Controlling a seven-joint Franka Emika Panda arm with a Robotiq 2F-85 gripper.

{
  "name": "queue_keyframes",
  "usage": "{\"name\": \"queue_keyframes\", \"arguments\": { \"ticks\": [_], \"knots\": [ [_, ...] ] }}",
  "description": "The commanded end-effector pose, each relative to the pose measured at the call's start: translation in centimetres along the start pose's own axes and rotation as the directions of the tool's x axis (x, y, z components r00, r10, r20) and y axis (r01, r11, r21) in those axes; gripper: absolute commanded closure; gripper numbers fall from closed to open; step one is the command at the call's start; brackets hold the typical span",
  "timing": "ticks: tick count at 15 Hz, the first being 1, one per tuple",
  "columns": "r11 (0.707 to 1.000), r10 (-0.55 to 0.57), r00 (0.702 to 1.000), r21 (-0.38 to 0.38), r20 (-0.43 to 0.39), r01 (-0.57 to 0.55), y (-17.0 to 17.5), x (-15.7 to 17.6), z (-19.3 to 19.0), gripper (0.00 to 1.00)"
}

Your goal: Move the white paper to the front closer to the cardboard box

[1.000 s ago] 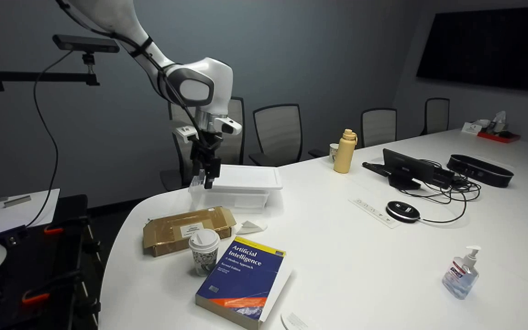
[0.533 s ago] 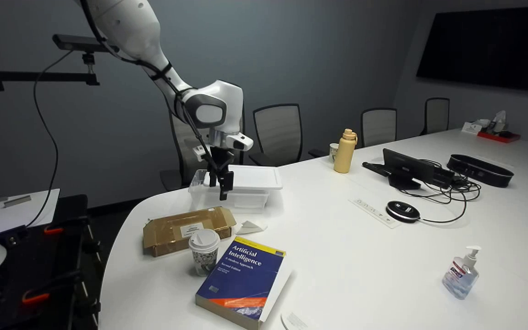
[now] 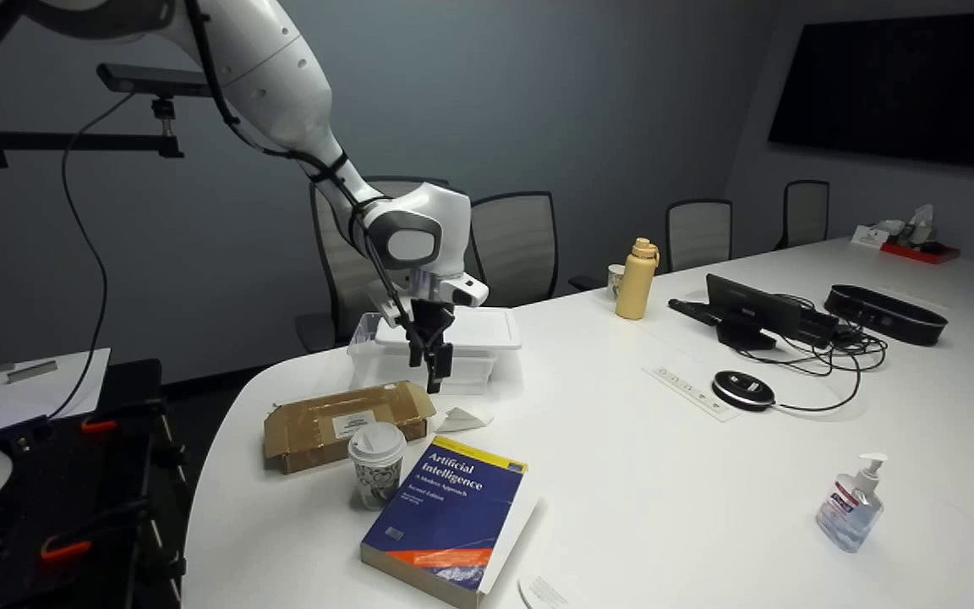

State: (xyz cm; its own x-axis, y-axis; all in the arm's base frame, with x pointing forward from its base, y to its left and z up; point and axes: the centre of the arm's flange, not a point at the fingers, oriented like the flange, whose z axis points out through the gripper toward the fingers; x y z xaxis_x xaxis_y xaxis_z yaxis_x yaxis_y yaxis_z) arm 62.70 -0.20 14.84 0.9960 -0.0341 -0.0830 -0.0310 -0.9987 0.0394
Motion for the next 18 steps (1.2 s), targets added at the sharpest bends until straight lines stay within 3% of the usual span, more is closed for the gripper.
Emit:
{"name": "queue_keyframes", "arguments": {
  "ticks": [1,9,18],
  "knots": [
    [0.999,0.025,1.0,0.02,-0.004,-0.025,0.2,3.0,1.7,0.0],
    [0.996,0.068,0.997,0.056,-0.019,-0.067,0.4,6.4,4.4,0.0],
    [0.993,0.076,0.997,0.089,-0.031,-0.073,-0.6,7.6,6.3,0.0]
  ]
}}
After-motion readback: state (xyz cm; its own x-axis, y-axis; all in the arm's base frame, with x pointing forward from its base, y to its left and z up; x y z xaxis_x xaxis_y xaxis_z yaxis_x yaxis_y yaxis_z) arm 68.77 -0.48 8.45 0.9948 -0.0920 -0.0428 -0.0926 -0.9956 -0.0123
